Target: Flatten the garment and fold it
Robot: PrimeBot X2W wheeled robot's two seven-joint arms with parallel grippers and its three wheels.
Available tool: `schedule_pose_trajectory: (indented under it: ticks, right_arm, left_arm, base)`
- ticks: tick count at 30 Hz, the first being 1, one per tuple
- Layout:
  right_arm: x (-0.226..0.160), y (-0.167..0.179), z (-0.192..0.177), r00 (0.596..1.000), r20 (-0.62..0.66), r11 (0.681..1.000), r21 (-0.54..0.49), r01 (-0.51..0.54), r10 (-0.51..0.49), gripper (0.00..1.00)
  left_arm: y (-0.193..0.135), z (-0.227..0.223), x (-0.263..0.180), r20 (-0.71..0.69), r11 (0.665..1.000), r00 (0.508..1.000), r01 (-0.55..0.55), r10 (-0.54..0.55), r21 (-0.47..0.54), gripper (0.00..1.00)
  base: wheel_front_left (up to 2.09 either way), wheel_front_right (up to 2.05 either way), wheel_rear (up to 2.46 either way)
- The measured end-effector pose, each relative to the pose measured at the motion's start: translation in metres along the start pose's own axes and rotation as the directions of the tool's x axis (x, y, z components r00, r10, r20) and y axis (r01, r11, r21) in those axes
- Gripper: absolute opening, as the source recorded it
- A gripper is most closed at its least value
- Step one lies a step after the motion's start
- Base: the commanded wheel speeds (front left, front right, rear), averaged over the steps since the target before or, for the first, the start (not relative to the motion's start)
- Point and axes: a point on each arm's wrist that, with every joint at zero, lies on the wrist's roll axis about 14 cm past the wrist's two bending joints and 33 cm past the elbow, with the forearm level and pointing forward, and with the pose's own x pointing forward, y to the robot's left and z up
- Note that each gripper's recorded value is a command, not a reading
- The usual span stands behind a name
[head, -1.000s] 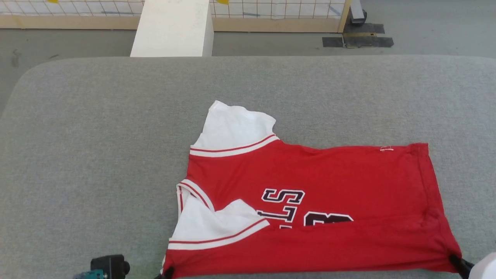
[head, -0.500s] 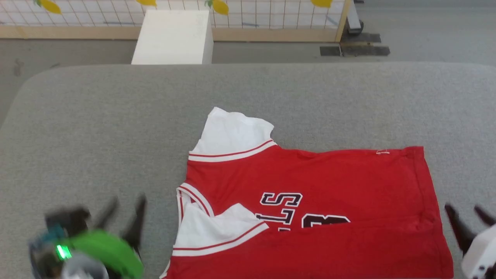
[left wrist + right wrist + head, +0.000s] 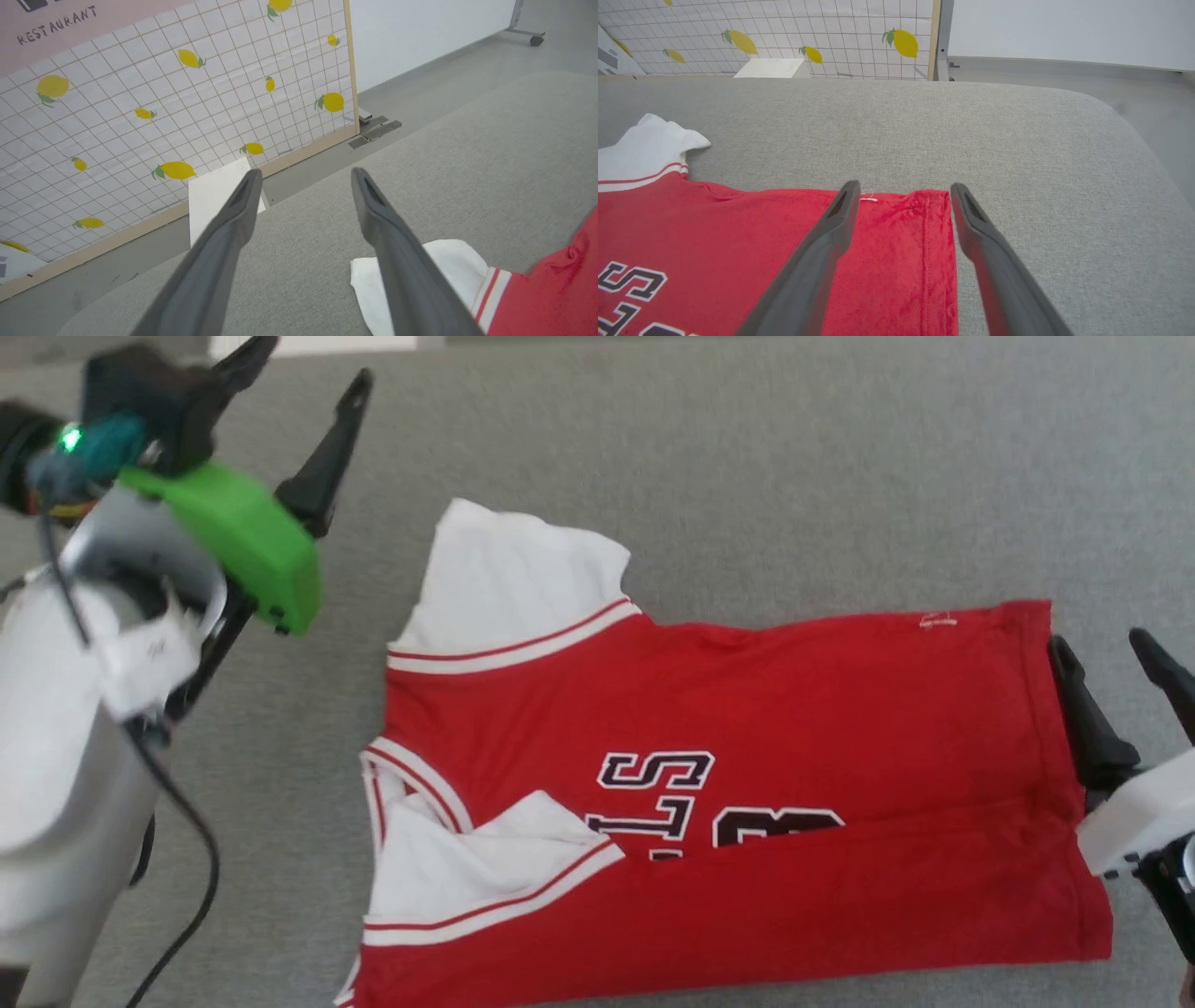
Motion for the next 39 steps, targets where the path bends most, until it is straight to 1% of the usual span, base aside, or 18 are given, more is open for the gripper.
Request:
schedule_pose_trajectory:
  ticks: [2,5,8,11,15,19,20,25,28,34,37,39]
  right_arm:
    - [0.006,-0.002,-0.005,1.000,-0.011,1.000,-0.004,0.004,-0.004,1.00]
    - [0.014,-0.005,-0.013,0.999,-0.035,1.000,-0.011,0.014,-0.015,1.00]
    - [0.020,-0.009,-0.023,0.998,-0.064,1.000,-0.017,0.022,-0.023,1.00]
    - [0.025,-0.015,-0.032,0.995,-0.086,0.999,-0.023,0.039,-0.041,1.00]
    - [0.027,-0.024,-0.046,0.990,-0.126,0.998,-0.032,0.063,-0.066,1.00]
    - [0.026,-0.031,-0.053,0.985,-0.148,0.996,-0.041,0.084,-0.089,1.00]
    - [0.026,-0.033,-0.054,0.984,-0.152,0.995,-0.043,0.089,-0.094,1.00]
    - [0.027,-0.032,-0.050,0.985,-0.147,0.995,-0.049,0.084,-0.091,1.00]
    - [0.029,-0.029,-0.039,0.989,-0.131,0.996,-0.069,0.062,-0.071,1.00]
    - [0.041,-0.018,0.017,1.000,-0.013,0.988,-0.152,0.009,-0.011,1.00]
    - [0.047,-0.012,0.042,1.000,0.021,0.983,-0.184,-0.014,0.019,1.00]
    - [0.052,-0.009,0.054,0.999,0.032,0.983,-0.179,-0.027,0.034,1.00]
  left_arm:
    - [-0.006,-0.024,0.018,-0.088,0.999,0.995,0.044,-0.044,-0.004,1.00]
    - [-0.015,-0.061,0.039,-0.208,0.995,0.973,0.088,-0.096,-0.043,1.00]
    - [-0.032,-0.098,0.053,-0.311,0.985,0.936,0.146,-0.166,-0.087,1.00]
    - [-0.049,-0.139,0.059,-0.417,0.973,0.880,0.184,-0.226,-0.138,1.00]
    - [-0.057,-0.185,0.059,-0.528,0.964,0.808,0.188,-0.261,-0.190,1.00]
    - [-0.055,-0.198,0.068,-0.555,0.960,0.788,0.172,-0.268,-0.220,1.00]
    - [-0.055,-0.199,0.070,-0.552,0.959,0.788,0.172,-0.272,-0.227,0.00]
    - [-0.055,-0.200,0.071,-0.557,0.952,0.781,0.159,-0.283,-0.261,0.00]
    - [-0.055,-0.197,0.065,-0.557,0.948,0.780,0.148,-0.287,-0.280,0.00]
    - [-0.052,-0.180,0.049,-0.522,0.952,0.810,0.138,-0.268,-0.275,0.00]
    - [-0.051,-0.165,0.043,-0.486,0.953,0.835,0.137,-0.259,-0.271,0.00]
    - [-0.046,-0.150,0.042,-0.446,0.956,0.861,0.135,-0.243,-0.261,0.00]
  base:
    - [0.00,0.00,0.00]
    - [0.00,0.00,0.00]
    - [0.00,0.00,0.00]
    - [0.00,0.00,0.00]
    - [0.00,0.00,0.00]
    - [0.00,0.00,0.00]
    - [0.00,0.00,0.00]
    - [0.00,0.00,0.00]
    - [0.00,0.00,0.00]
    - [0.00,0.00,0.00]
    - [0.00,0.00,0.00]
    - [0.00,0.00,0.00]
